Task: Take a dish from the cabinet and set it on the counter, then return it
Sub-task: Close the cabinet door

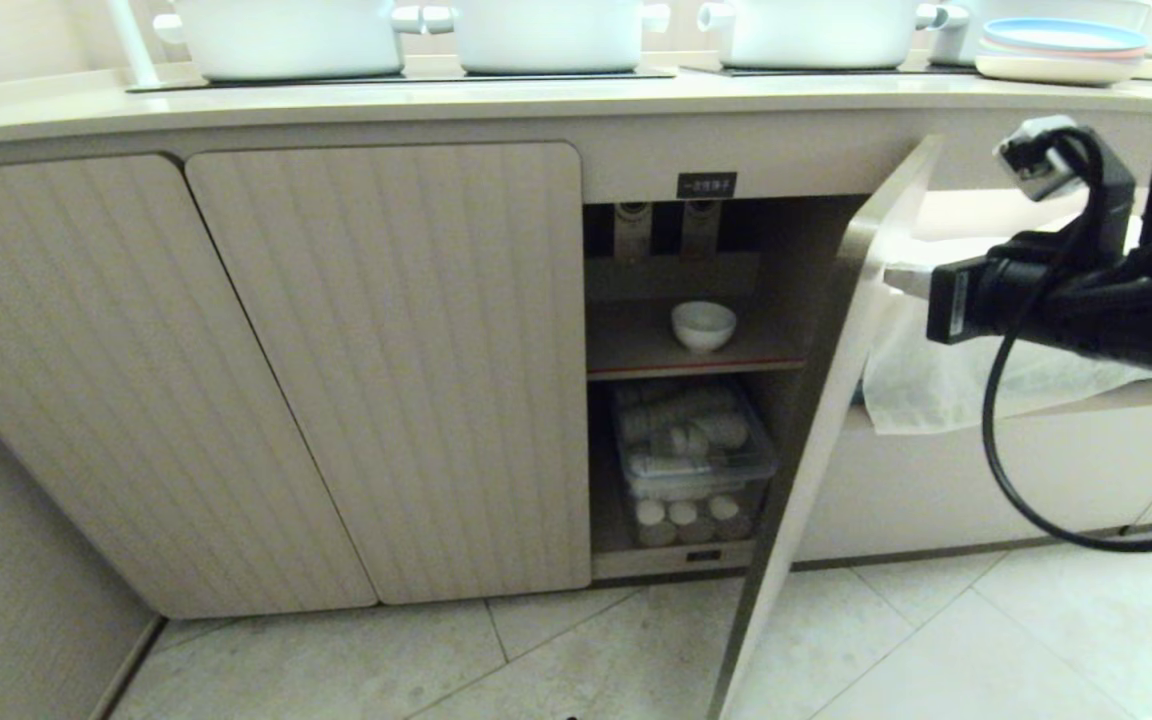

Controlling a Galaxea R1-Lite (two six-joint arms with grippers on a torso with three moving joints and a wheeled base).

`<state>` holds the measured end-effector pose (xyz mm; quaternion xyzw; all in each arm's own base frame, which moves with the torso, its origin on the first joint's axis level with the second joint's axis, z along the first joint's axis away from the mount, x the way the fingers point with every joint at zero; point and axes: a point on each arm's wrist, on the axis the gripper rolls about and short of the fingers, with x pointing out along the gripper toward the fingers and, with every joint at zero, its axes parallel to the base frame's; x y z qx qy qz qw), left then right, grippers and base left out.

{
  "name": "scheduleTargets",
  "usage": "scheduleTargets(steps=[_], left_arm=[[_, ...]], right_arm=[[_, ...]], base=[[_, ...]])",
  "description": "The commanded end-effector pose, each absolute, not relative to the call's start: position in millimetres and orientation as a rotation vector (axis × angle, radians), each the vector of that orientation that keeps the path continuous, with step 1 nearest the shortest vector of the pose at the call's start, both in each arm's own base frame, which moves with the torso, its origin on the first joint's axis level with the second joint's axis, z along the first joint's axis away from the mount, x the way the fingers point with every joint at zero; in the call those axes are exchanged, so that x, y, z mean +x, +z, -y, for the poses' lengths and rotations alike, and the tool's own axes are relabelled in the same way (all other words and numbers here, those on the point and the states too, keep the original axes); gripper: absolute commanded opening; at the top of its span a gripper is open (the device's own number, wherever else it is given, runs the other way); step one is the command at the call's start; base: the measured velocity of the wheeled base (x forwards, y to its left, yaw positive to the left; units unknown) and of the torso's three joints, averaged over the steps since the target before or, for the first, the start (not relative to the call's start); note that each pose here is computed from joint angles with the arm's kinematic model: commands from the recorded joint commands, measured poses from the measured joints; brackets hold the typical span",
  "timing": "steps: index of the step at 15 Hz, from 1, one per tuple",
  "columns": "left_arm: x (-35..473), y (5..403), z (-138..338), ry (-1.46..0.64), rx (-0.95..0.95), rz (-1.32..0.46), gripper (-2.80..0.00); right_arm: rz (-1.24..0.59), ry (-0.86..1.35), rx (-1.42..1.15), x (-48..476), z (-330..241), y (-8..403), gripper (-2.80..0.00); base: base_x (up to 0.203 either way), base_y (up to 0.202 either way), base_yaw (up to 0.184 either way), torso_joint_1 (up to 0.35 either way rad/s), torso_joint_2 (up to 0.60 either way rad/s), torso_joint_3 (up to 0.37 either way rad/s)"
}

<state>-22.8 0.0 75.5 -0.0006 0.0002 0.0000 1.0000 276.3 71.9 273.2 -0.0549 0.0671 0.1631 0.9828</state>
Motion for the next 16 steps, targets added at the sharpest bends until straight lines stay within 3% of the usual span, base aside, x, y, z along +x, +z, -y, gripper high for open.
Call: scheduleTargets(steps=[1,16], left_arm=[[-22.8,75.5,0.0,0.0,-0.002,0.0,-2.8],[-22.8,75.5,0.0,0.0,-0.002,0.0,-2.8]], right_arm=[[-0.156,0.304,-0.12,287.8,-84.6,263.9,-2.8],[0.015,0.062,-0.084,342.9,-165.8,268.5,-2.8]], base=[[0.0,0.0,0.0,0.0,0.0,0.0],[0.0,0.0,0.0,0.0,0.0,0.0]])
